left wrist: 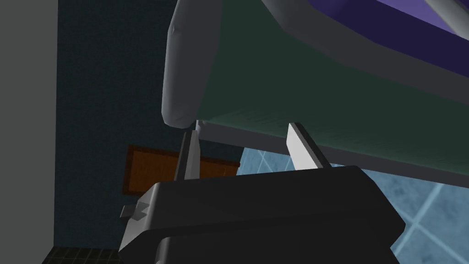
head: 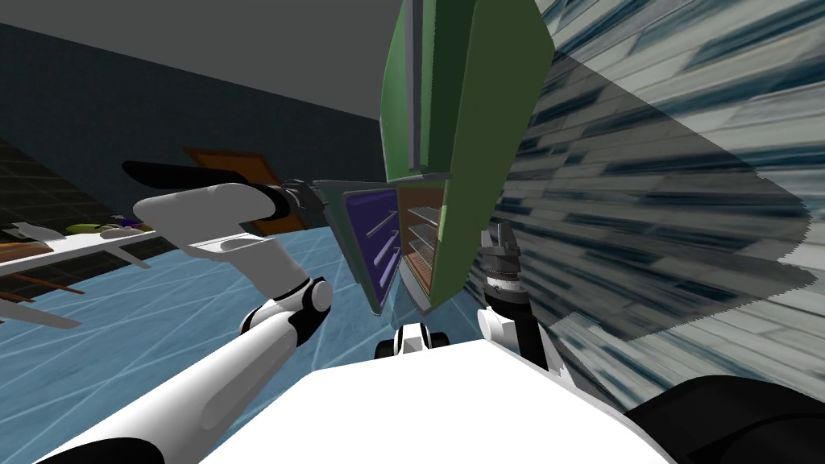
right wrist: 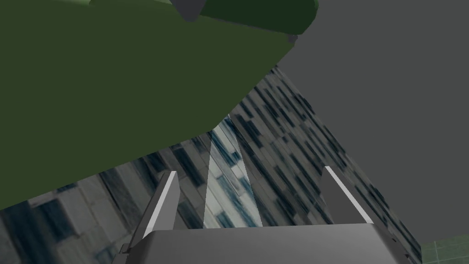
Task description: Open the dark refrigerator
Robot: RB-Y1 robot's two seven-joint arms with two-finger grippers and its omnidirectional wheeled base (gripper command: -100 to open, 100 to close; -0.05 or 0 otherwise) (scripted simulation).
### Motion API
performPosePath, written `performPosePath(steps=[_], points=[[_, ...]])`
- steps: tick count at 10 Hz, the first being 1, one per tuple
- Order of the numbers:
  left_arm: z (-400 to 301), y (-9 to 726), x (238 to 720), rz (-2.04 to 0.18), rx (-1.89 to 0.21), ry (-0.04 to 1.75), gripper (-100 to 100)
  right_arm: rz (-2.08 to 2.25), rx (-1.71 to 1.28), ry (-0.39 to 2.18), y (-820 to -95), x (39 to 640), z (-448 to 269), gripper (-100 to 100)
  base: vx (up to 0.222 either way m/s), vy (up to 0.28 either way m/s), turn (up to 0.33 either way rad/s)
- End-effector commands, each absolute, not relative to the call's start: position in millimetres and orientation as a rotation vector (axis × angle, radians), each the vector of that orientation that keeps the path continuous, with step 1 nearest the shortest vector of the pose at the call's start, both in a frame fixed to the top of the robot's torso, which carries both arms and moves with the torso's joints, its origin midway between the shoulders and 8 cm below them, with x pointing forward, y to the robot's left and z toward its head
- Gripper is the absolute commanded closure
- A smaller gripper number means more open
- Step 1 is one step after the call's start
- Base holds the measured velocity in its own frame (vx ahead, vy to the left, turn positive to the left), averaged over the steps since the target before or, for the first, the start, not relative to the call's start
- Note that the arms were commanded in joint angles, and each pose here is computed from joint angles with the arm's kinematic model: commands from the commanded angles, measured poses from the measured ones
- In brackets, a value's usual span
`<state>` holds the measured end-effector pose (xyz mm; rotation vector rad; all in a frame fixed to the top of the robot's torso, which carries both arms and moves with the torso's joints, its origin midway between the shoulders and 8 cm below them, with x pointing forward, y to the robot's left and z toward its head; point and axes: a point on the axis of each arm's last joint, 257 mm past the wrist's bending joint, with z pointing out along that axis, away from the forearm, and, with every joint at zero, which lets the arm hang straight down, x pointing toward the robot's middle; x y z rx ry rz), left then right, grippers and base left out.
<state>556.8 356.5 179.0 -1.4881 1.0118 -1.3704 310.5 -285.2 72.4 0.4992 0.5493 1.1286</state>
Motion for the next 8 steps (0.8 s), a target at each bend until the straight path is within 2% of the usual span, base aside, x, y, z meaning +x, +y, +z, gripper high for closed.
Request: performPosePath(steps=[1,2,3,8], points=[[176.8,364.3,560.2,-1.383,-1.503,0.984,-100,1.129,0.499,0.549,-285.1,310.5,72.5,0,0.058,0.12,0.081],[178.6,362.9,557.5,-1.372,-1.495,0.993,-100,1.129,0.499,0.549,-285.1,310.5,72.5,0,0.026,0.071,0.056],[179.1,365.6,557.0,-1.37,-1.496,0.985,100,1.129,0.499,0.549,-285.1,310.5,72.5,0,-0.018,0.015,0.047],[179.7,341.0,561.6,-1.432,-1.477,1.048,100,1.129,0.499,0.549,-285.2,310.5,72.5,0,0.044,0.25,-0.053]])
